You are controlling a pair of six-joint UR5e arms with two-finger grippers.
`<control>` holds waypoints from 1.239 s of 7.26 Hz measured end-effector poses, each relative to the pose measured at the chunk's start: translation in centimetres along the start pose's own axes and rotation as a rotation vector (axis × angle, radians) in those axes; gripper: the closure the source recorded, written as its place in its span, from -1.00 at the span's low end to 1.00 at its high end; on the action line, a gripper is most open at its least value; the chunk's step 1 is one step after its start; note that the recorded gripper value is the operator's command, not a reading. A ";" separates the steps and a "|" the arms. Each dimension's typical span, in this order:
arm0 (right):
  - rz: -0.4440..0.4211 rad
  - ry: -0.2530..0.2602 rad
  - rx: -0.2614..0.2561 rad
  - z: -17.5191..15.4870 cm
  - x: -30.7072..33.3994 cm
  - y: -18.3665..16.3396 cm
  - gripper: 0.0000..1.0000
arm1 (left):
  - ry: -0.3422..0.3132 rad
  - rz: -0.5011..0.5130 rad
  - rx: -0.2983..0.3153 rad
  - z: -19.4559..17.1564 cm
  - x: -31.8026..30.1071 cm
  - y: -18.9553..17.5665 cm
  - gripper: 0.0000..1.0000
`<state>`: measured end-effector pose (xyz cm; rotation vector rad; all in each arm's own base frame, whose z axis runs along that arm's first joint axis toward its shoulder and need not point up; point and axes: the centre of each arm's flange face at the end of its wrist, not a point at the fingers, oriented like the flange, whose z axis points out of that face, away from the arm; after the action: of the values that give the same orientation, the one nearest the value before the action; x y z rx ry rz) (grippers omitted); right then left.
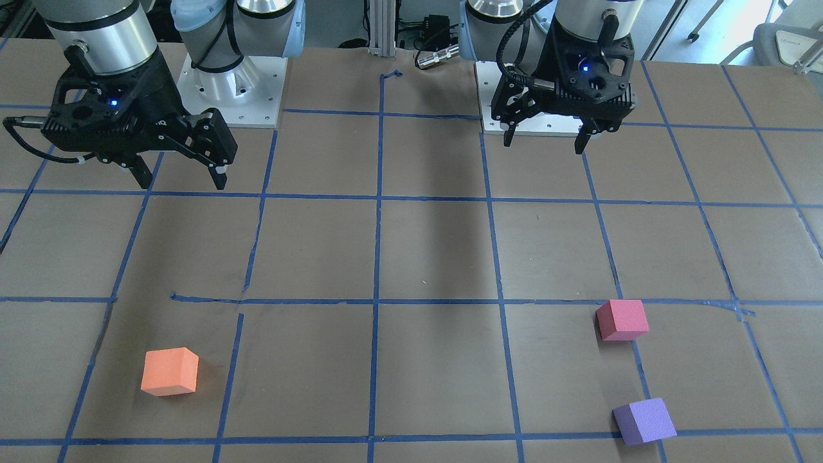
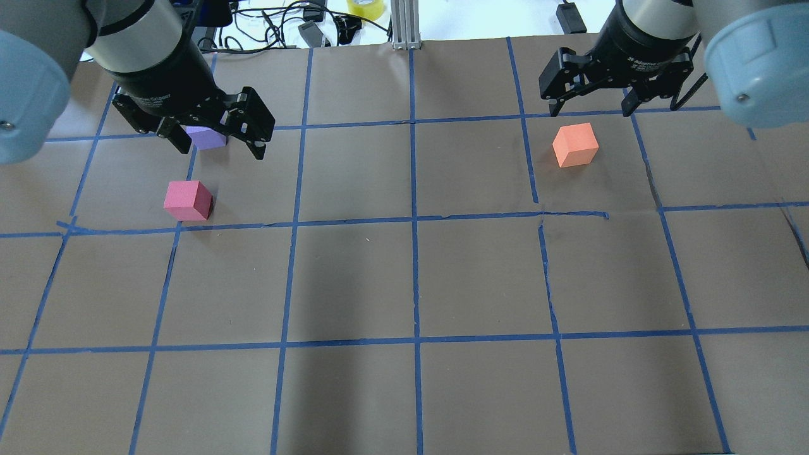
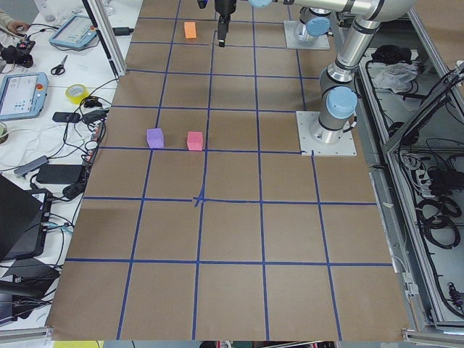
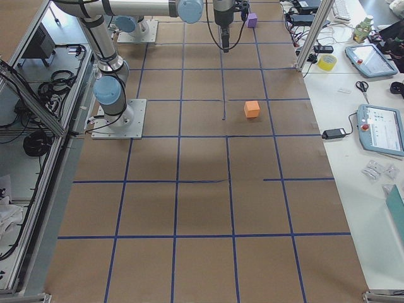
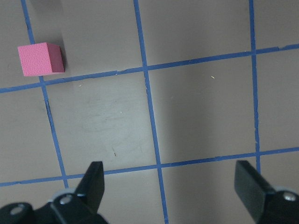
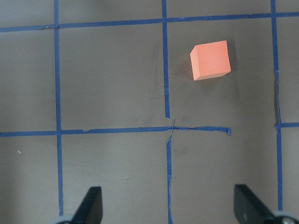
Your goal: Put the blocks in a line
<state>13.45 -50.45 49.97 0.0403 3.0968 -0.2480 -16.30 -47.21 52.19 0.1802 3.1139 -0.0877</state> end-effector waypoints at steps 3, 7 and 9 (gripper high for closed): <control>0.000 0.001 -0.003 0.0 0.0 0.1 -1.00 | 0.000 -0.011 0.001 0.5 0.0 -0.2 -1.00; 0.009 0.040 -0.002 -0.8 0.6 -0.6 -1.00 | 0.000 -0.021 -0.006 0.9 0.0 -0.1 -1.00; 0.010 0.048 -0.010 -0.7 0.7 -0.7 -1.00 | 0.001 -0.020 -0.003 0.8 0.0 0.0 -1.00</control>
<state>12.68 -51.06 50.71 0.0629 3.1446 -0.2350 -16.32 -47.22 51.37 0.1494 3.1167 -0.0825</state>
